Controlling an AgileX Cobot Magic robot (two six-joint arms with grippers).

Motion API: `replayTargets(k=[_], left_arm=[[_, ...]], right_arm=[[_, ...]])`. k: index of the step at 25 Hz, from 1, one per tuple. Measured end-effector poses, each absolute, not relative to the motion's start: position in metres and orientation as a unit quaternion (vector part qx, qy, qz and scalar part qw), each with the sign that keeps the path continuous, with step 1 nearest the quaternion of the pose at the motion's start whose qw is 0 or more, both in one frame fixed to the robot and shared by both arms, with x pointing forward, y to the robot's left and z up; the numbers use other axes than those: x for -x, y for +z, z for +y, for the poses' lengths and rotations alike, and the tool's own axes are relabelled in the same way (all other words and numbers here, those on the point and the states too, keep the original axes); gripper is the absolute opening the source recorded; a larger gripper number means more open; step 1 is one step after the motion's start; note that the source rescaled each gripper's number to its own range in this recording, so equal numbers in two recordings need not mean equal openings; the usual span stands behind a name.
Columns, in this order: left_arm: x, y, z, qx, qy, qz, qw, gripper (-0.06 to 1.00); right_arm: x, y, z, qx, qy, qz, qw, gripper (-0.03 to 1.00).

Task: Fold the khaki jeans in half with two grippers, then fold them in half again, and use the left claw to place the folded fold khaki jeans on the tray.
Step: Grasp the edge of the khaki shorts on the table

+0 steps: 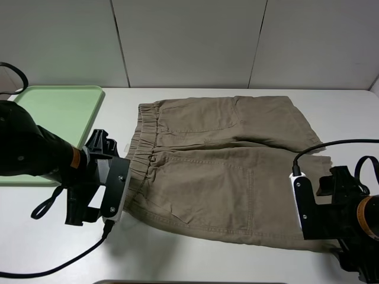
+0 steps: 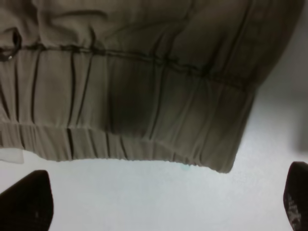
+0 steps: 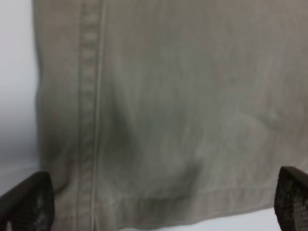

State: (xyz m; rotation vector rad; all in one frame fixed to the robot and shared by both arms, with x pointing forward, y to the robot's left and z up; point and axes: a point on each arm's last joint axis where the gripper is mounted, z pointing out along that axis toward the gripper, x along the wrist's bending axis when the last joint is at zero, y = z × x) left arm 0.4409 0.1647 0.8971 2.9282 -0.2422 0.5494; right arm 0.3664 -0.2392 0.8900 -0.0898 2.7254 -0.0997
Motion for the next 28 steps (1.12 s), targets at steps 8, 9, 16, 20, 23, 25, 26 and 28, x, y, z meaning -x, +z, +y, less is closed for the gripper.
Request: replayTargets(k=[8,9,16,20,23,25,26,28], left_arm=[[-0.441,0.897,0.165,-0.975,0.185,-0.103,0.073,0.96],[-0.441,0.896,0.164,-0.975,0.184,-0.106,0.071,0.96],[-0.442,0.877,0.163,-0.976,0.161,-0.133,0.059,0.96],[-0.443,0.872,0.161,-0.975,0.163,-0.135,0.064,0.96],[-0.444,0.871,0.159,-0.974,0.168,-0.136,0.07,0.96],[-0.445,0.871,0.159,-0.973,0.171,-0.136,0.073,0.96],[-0.445,0.871,0.158,-0.973,0.172,-0.137,0.074,0.95],[-0.446,0.871,0.158,-0.972,0.174,-0.137,0.077,0.93]], right_arm=[[-0.366,0.884,-0.236,0.033,-0.024,0.981,0.189,1.0],[-0.366,0.884,-0.235,0.034,-0.024,0.981,0.187,1.0],[-0.366,0.882,-0.235,0.035,-0.027,0.982,0.181,1.0],[-0.365,0.874,-0.237,0.047,-0.047,0.985,0.162,1.0],[-0.366,0.871,-0.237,0.059,-0.055,0.985,0.155,1.0],[-0.367,0.87,-0.236,0.064,-0.058,0.985,0.153,0.99],[-0.367,0.87,-0.236,0.064,-0.059,0.985,0.152,0.98],[-0.368,0.869,-0.236,0.067,-0.062,0.984,0.15,0.94]])
